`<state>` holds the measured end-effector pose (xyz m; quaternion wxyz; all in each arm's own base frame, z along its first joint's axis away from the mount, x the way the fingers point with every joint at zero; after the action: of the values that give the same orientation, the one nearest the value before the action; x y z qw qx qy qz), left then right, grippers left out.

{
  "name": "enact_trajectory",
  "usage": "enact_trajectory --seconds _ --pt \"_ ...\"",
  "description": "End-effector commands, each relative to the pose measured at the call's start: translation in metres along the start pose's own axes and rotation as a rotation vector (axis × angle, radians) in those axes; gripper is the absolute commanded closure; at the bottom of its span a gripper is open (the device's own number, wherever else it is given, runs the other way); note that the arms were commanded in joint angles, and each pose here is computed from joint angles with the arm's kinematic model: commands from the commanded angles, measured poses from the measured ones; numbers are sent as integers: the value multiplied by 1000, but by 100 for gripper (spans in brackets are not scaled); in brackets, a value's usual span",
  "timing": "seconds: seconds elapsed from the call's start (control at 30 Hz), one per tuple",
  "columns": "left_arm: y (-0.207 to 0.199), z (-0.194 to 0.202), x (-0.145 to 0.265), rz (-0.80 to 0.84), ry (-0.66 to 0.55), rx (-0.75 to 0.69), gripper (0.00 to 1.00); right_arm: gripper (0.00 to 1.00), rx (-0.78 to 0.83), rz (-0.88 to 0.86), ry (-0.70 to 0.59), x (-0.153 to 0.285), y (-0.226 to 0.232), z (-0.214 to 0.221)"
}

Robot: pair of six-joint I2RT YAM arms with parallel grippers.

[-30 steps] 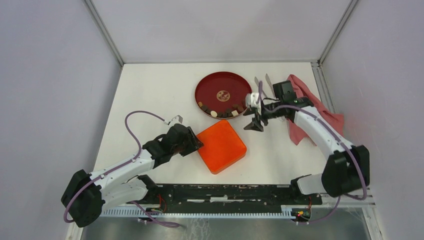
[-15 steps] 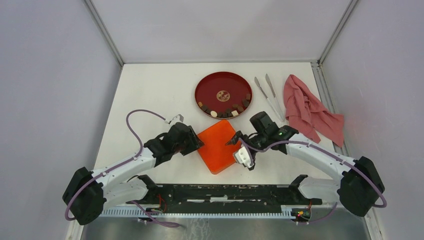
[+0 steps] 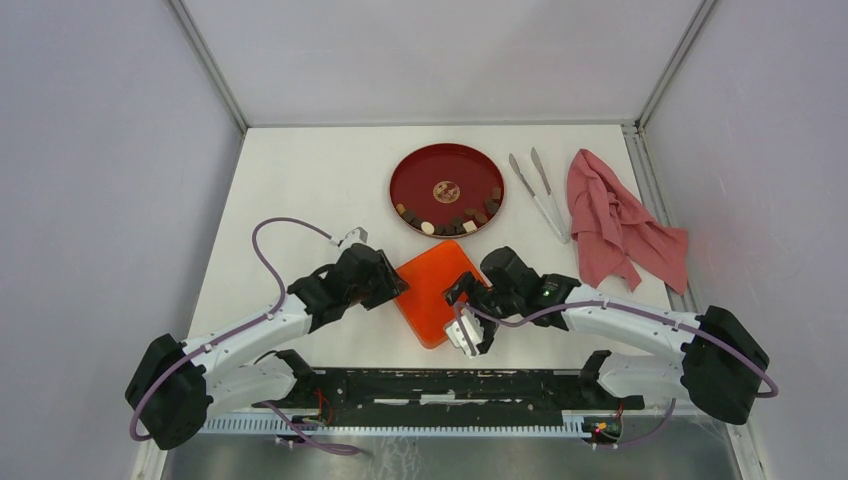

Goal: Pack the chocolate
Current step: Close the box lid on the packing box.

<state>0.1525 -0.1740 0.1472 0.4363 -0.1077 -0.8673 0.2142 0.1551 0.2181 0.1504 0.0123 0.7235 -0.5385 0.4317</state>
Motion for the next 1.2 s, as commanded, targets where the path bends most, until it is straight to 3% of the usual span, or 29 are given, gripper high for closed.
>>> enact_trajectory --seconds 0.0,0.33,0.6,0.7,0.77,0.83,0.97,1.17 --pt "-6 -10 3 1 -41 -50 45 11 -20 93 31 2 -12 -1" --pt "-5 -11 7 -10 -53 -54 44 19 -69 85 55 -2 -15 2" --pt "-9 -16 24 34 -54 -86 29 20 -84 78 62 -3 -14 3" --pt "-10 -17 35 78 -64 -112 28 22 -90 70 61 -4 -15 3" --pt "-13 -21 45 103 -86 -126 32 22 -95 65 64 -5 -15 3" --pt "-17 -27 55 126 -118 -137 44 23 -96 64 65 -5 -15 3" --pt "-25 -35 57 148 -140 -156 58 23 -97 72 75 -4 -15 4" --pt "-42 -35 30 202 -65 -185 66 26 -112 60 76 -6 -15 5"
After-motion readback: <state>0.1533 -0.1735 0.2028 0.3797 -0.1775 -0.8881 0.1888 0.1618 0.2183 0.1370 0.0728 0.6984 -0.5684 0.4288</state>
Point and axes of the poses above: each gripper's point midway between its finger pads, its own x axis back along the fingers, its own y axis along the line the jaws close on, z = x × y, the point moved 9 cm from there along x, back along the fingers, and after that the axes turned 11 degrees about -x, right-handed, at the moved point
